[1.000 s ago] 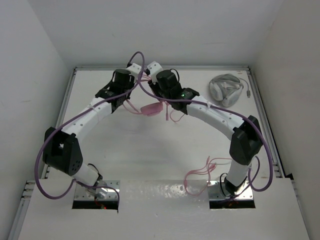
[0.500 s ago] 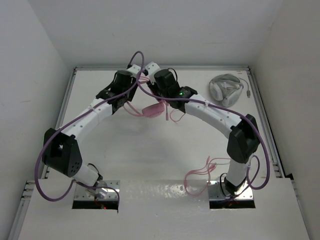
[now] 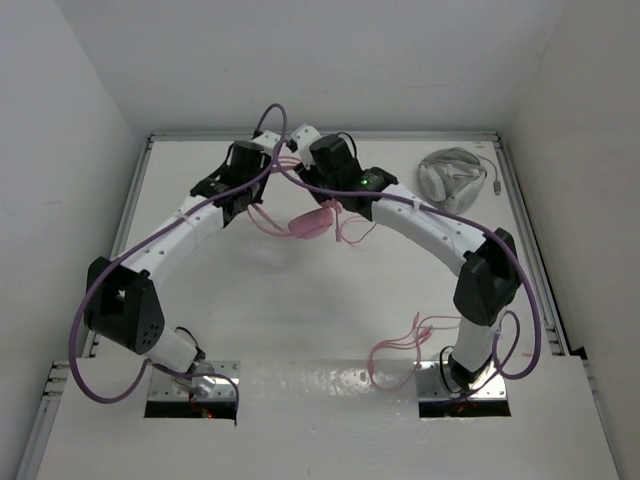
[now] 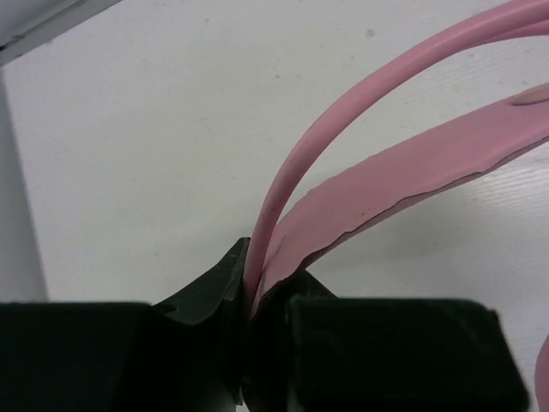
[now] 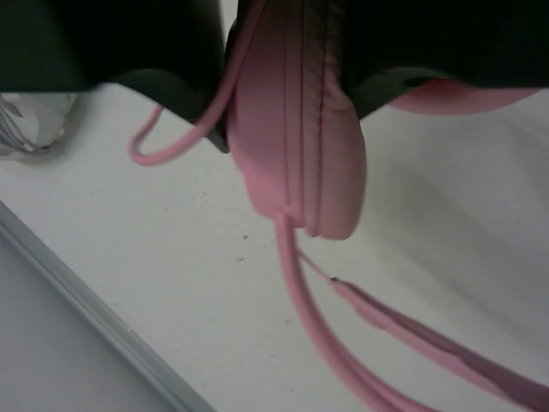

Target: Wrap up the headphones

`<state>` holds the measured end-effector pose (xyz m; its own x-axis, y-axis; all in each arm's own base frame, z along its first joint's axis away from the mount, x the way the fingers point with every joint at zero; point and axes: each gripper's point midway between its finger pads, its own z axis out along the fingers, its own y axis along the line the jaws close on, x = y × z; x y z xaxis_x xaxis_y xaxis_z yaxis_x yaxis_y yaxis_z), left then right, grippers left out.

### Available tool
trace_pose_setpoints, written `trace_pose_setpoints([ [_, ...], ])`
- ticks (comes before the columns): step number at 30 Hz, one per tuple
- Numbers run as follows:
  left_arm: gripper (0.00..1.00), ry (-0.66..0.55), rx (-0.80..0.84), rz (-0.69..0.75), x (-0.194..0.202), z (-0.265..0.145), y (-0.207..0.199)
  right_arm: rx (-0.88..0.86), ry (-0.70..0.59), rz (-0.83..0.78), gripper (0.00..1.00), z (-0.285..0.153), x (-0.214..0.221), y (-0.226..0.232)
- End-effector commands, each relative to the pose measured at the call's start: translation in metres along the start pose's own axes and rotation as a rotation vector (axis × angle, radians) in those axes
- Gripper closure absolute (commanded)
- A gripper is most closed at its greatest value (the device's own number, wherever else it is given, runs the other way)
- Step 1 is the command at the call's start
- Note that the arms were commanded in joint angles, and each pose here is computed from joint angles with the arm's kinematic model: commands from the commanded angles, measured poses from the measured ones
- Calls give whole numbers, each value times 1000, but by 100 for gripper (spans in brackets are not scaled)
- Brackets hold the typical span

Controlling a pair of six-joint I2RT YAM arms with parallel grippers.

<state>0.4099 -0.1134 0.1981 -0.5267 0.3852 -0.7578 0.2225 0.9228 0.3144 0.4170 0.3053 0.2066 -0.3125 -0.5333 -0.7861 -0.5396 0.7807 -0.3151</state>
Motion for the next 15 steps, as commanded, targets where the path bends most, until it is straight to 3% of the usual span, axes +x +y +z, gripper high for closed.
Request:
trace_pose_setpoints([
  [1, 100, -69, 178, -36, -17, -5, -20, -157, -123, -34, 45, -14, -52, 24],
  [2, 100, -46, 209, -61, -10, 1, -19, -176, -127, -41, 27, -16, -56, 26],
  [4, 100, 4, 329, -124, 4, 15, -27, -210, -134, -59, 2, -24, -68, 26],
  [9, 100, 72, 506, -236, 26, 28, -26, -402, -168, -49, 1, -39, -86, 36],
  [15, 100, 52, 690, -352, 14, 20, -39, -378, -150, 38, 5, -31, -78, 7],
])
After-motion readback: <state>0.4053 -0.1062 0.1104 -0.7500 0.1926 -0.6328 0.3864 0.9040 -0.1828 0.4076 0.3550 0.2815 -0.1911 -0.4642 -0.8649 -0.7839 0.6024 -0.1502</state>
